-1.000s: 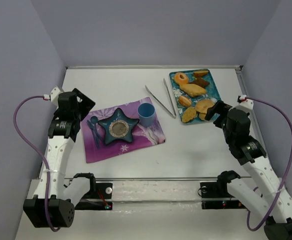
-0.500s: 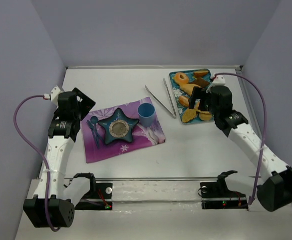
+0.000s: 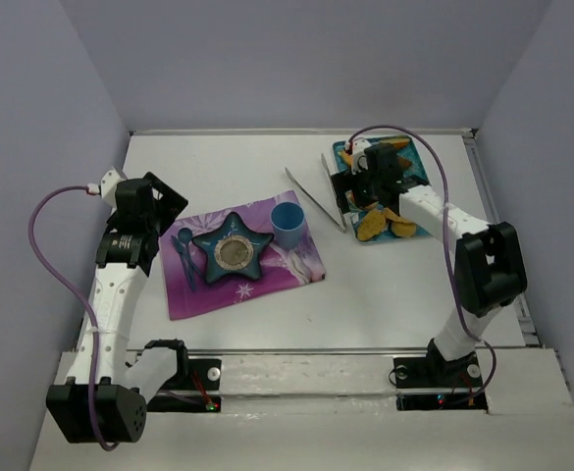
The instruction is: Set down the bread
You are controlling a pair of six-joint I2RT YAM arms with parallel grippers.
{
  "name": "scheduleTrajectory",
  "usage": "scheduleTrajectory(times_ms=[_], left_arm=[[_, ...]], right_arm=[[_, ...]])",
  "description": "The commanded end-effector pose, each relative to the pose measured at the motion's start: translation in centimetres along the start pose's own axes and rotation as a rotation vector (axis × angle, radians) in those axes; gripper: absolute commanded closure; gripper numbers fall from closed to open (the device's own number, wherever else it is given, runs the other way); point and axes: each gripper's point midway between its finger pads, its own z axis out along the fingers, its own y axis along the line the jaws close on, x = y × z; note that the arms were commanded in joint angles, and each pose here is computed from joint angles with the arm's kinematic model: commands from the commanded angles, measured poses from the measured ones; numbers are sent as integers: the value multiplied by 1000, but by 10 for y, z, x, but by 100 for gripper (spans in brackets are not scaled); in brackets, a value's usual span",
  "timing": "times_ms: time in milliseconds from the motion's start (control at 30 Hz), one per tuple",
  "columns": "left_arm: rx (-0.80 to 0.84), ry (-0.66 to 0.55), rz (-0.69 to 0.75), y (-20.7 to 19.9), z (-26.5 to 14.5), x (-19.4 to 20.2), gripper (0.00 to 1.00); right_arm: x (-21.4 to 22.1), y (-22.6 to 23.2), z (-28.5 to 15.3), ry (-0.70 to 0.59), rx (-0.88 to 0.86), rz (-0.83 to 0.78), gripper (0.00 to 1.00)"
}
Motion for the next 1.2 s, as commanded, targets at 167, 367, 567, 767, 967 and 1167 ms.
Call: scheduleTrajectory(times_ms=[167,367,567,767,967,1167], left_arm=[[-27,-2,10,3,11,0,1],[-34,-8,12,5,10,-1,1],[-25,-17,12,4,7,-3,1],[-25,-19,13,3,7,-5,1],[-35,-22,12,5,7,-5,1],[-51,-28,14,8,4,-7,1]], right_arm=[[12,22,53,125,-7,-204,0],[17,29,78,157,24,-225,0],[18,26,97,170,51,-204,0],[23,22,115,196,78,-183,0],[19,24,134,197,78,-149,0],[29,34,141,244,50,-68,0]])
